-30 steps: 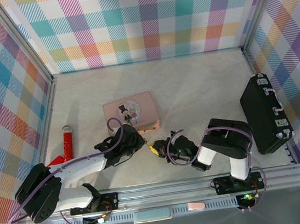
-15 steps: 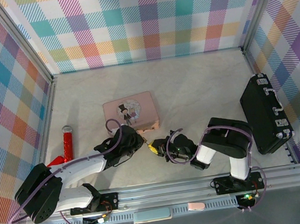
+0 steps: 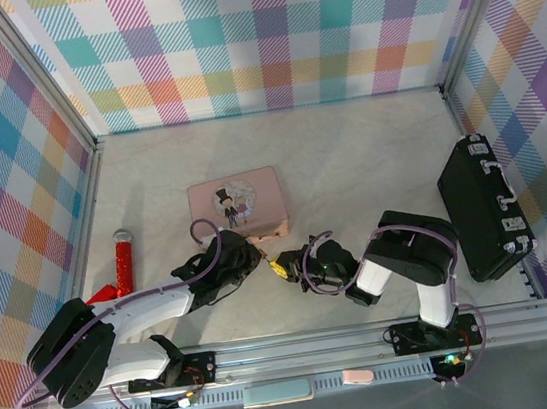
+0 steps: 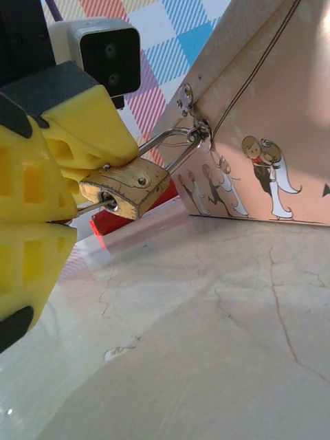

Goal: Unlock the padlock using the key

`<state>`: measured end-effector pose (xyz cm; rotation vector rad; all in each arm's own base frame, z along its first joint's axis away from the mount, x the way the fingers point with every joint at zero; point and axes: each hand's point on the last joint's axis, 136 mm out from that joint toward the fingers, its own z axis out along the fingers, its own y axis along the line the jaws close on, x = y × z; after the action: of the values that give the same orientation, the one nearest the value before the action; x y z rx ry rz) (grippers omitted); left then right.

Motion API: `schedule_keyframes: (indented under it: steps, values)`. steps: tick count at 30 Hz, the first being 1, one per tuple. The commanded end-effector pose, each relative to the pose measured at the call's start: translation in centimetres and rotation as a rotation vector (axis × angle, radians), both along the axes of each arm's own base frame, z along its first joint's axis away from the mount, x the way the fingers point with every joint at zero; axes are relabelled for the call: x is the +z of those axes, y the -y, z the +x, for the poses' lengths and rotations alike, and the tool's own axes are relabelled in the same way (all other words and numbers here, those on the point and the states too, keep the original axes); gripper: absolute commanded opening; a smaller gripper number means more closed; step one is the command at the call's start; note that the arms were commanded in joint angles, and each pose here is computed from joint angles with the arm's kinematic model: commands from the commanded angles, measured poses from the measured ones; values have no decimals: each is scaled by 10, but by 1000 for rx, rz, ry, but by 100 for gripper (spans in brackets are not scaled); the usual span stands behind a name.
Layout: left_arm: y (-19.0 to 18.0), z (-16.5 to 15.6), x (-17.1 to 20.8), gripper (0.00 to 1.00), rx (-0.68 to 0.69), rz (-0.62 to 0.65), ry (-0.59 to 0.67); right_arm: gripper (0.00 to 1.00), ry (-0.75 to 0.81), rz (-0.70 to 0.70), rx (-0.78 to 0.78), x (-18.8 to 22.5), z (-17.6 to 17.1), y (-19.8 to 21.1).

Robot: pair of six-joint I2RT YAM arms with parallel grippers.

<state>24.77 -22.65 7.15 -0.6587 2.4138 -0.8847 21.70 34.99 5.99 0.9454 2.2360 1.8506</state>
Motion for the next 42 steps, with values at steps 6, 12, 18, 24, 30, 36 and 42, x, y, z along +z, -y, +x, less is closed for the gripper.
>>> schedule_keyframes:
  steps: [6,12,18,24,30,36,42]
  values:
    - [23,-6,23,0,-71,-122,45,0,40,110,-32,27,23,-14]
    - [21,-7,16,0,-72,-101,34,0,57,101,-37,27,26,-11]
    - [15,-7,6,13,-55,-70,24,0,72,95,-16,27,25,-15]
    - [8,-4,1,24,-41,-34,35,0,82,86,-12,26,24,-14]
    - [-3,2,-4,34,-7,-32,48,0,82,85,-7,25,24,-15]
    - [-14,9,1,40,21,-18,87,0,78,81,2,23,23,-16]
    - [-22,18,9,46,47,-62,149,0,98,69,23,22,21,-17]
